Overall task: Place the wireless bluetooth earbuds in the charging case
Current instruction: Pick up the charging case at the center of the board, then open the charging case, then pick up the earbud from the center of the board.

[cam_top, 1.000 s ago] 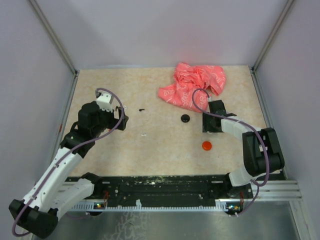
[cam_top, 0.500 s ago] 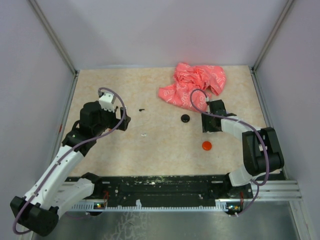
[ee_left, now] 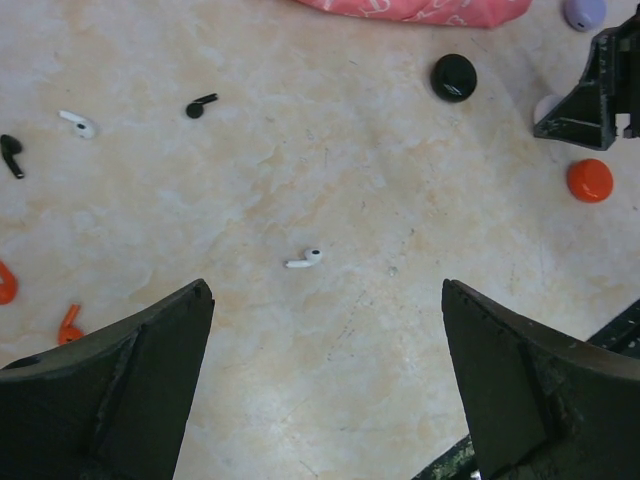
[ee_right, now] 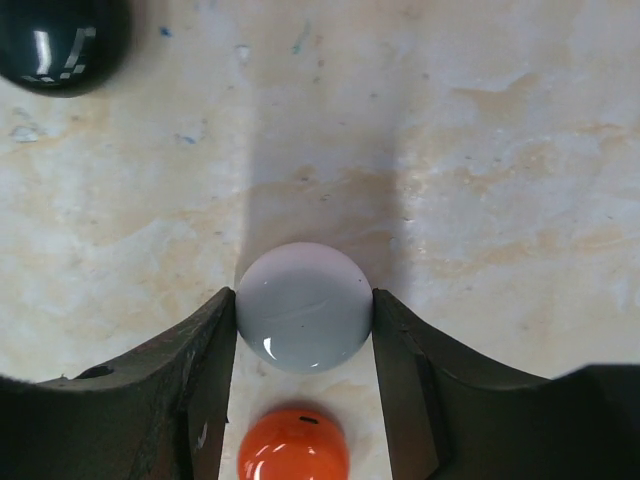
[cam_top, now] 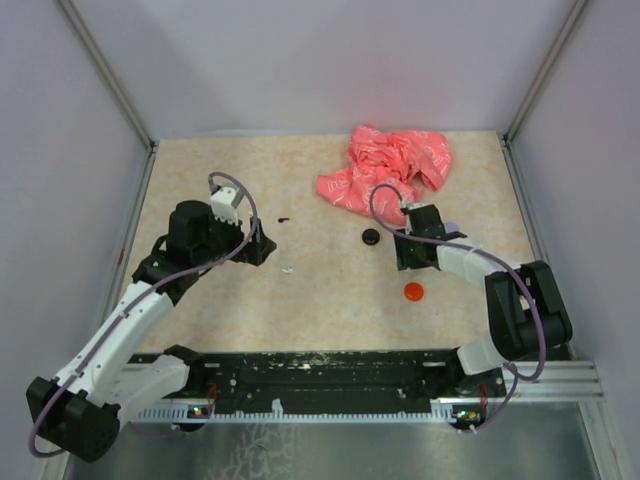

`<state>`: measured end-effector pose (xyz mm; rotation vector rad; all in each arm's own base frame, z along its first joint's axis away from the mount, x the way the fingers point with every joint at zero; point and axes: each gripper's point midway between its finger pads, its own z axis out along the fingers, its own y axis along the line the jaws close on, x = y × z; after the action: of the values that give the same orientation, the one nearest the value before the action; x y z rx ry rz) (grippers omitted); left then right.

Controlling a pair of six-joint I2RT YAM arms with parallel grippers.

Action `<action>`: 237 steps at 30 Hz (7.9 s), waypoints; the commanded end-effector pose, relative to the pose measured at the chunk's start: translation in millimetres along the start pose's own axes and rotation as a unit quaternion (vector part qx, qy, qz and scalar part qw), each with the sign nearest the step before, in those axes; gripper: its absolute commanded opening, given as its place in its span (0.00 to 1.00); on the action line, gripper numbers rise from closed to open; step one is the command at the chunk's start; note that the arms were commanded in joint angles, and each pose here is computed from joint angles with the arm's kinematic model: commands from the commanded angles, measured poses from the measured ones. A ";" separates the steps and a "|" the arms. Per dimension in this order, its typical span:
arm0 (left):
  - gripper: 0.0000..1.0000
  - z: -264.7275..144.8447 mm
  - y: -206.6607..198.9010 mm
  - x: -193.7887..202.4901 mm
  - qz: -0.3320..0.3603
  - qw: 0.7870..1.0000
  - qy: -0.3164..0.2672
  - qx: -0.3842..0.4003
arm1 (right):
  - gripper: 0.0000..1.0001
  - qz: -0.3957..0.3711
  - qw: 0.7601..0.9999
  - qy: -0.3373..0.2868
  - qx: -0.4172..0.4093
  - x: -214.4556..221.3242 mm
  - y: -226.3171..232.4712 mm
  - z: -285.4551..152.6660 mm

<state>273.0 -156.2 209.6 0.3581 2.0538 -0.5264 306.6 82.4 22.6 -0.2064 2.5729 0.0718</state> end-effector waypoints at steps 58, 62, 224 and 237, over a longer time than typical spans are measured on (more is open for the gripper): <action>0.39 73.8 -143.8 14.4 -0.116 0.967 0.056 0.221 | 0.42 -0.210 0.816 -0.466 -0.272 -75.6 232.8 -161.2; 0.25 72.2 -143.3 12.7 -0.091 0.969 0.049 0.226 | 0.45 -0.211 0.812 -0.467 -0.278 -74.3 233.7 -163.8; 0.94 32.1 -63.3 23.8 0.047 0.990 0.111 0.066 | 0.00 -0.224 0.751 -0.483 -0.392 -41.1 181.6 -187.4; 0.87 83.0 -33.3 80.5 0.030 0.975 0.211 -0.056 | 0.00 -0.188 0.762 -0.507 -0.355 -41.7 165.1 -180.5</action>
<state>268.2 -226.8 120.2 0.5494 2.4258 -0.4307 213.6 238.5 172.4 -0.7941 1.3669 0.8161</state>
